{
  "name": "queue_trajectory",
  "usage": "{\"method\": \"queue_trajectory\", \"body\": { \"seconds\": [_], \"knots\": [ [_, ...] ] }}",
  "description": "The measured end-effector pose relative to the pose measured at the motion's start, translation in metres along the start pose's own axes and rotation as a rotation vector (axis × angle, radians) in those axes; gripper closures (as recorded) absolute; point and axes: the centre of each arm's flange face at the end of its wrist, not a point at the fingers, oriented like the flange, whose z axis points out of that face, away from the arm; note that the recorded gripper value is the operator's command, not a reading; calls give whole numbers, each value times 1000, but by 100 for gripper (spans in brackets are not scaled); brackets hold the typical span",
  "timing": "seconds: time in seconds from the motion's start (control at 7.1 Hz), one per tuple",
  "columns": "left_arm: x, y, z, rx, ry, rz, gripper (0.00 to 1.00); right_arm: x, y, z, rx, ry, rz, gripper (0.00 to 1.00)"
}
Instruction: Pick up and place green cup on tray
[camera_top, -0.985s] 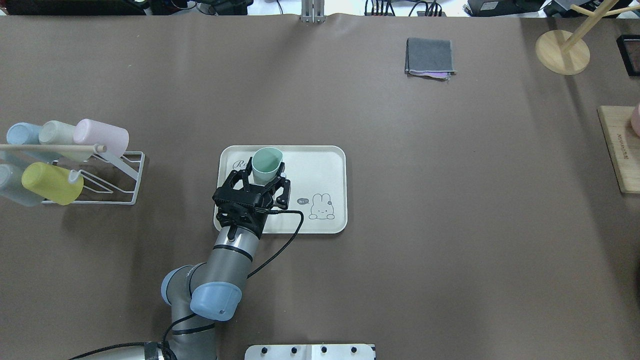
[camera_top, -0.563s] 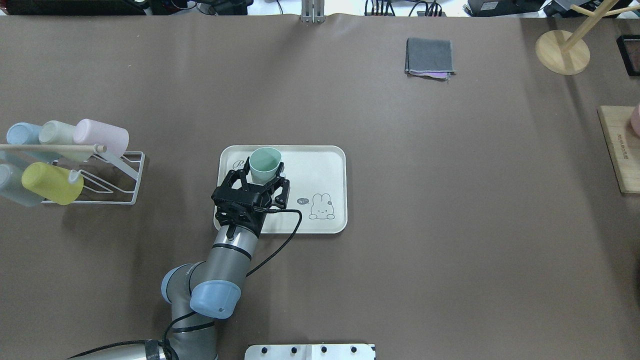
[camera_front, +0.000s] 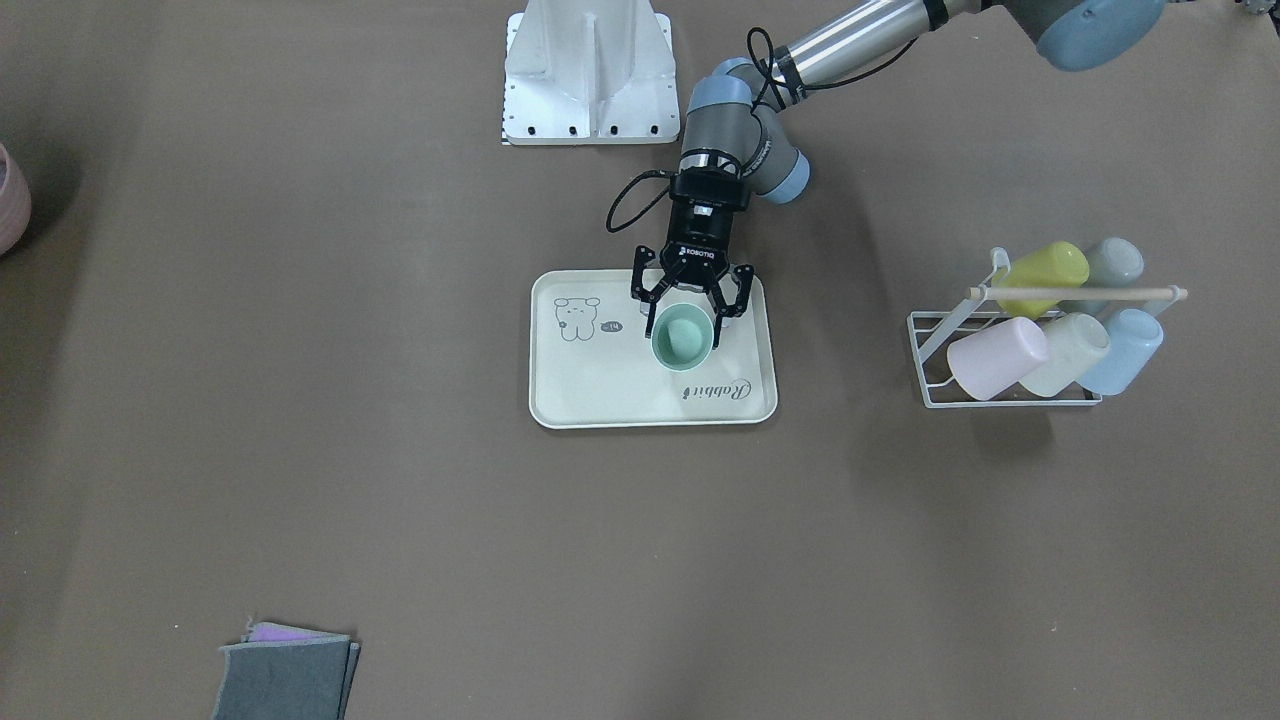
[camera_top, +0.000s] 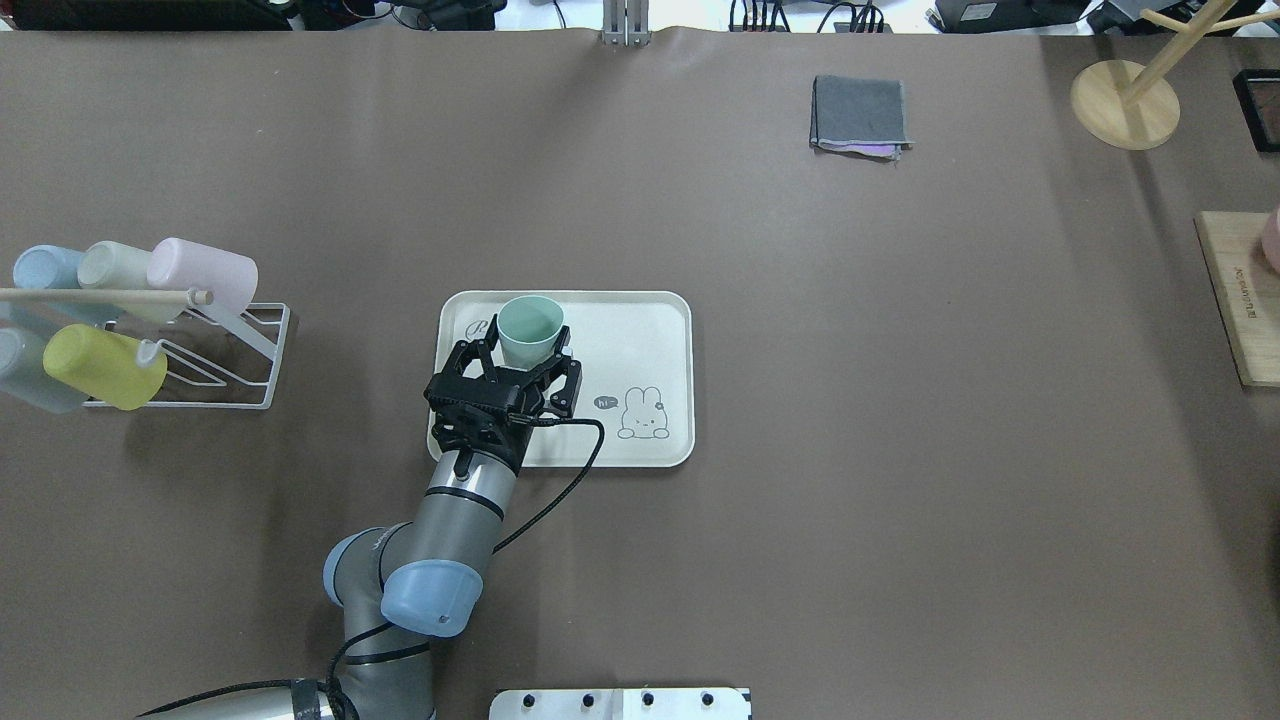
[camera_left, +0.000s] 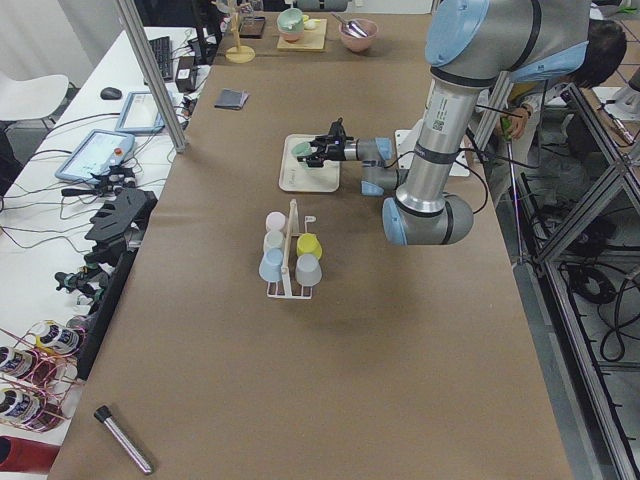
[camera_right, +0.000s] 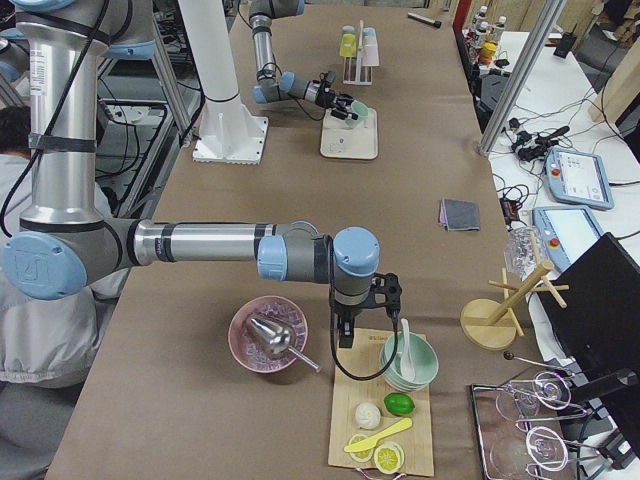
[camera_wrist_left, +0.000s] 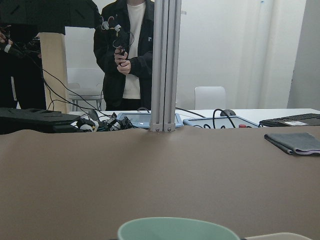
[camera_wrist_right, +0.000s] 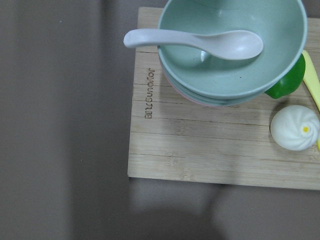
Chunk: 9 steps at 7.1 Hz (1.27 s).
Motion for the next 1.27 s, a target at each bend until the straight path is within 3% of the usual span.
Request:
{"method": "queue_trajectory", "body": {
  "seconds": [1.27],
  "knots": [
    [-1,2,0,-4,2,3,3,-1,-4,-2,6,3,-9,1]
  ]
}}
